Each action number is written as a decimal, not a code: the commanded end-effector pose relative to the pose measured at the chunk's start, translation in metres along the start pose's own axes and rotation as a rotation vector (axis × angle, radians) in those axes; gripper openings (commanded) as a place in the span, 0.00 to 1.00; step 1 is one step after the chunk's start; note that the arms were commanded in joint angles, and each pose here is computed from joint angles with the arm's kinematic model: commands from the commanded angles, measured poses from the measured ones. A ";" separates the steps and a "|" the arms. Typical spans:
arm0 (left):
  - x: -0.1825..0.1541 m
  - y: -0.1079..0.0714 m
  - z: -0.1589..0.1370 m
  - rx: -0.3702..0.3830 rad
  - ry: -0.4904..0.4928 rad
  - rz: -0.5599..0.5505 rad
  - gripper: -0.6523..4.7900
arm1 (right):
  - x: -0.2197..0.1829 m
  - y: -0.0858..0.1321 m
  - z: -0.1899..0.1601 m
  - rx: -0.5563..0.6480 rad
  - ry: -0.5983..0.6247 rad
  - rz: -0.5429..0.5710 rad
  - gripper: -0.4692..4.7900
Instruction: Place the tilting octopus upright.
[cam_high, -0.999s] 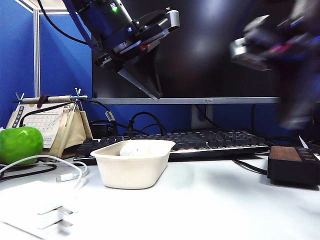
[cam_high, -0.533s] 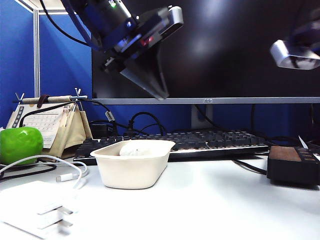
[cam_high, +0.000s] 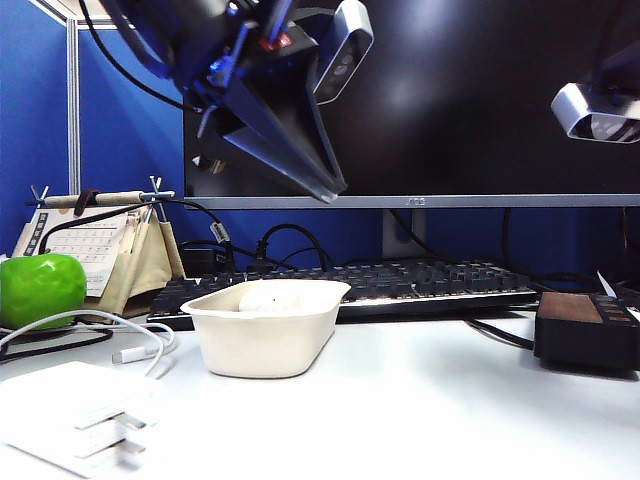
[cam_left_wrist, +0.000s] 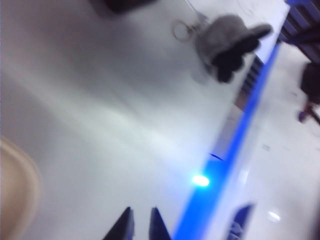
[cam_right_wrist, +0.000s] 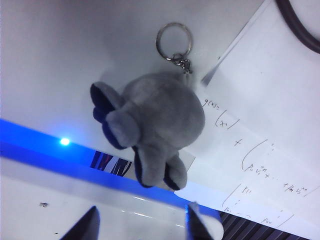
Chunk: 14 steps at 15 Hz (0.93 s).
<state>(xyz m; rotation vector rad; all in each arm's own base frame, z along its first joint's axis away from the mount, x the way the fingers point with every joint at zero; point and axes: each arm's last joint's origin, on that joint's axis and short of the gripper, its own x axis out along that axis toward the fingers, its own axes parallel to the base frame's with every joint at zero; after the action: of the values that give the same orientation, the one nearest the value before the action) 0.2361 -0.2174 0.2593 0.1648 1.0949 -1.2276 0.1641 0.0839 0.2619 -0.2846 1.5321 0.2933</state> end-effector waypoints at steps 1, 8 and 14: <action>-0.003 -0.010 0.001 0.010 -0.041 -0.300 0.22 | -0.001 0.000 -0.001 -0.003 -0.002 0.002 0.51; -0.006 -0.017 0.002 0.010 -0.081 -0.565 0.22 | 0.001 0.001 0.000 -0.020 0.003 0.048 0.51; -0.006 -0.017 0.003 0.011 -0.081 -0.565 0.22 | 0.025 0.001 0.000 -0.055 0.004 0.046 0.51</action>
<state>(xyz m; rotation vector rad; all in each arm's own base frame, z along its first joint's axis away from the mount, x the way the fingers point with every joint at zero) 0.2245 -0.2213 0.2698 -0.2011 1.1210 -1.7057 0.1627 0.0847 0.2394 -0.2844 1.5591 0.3545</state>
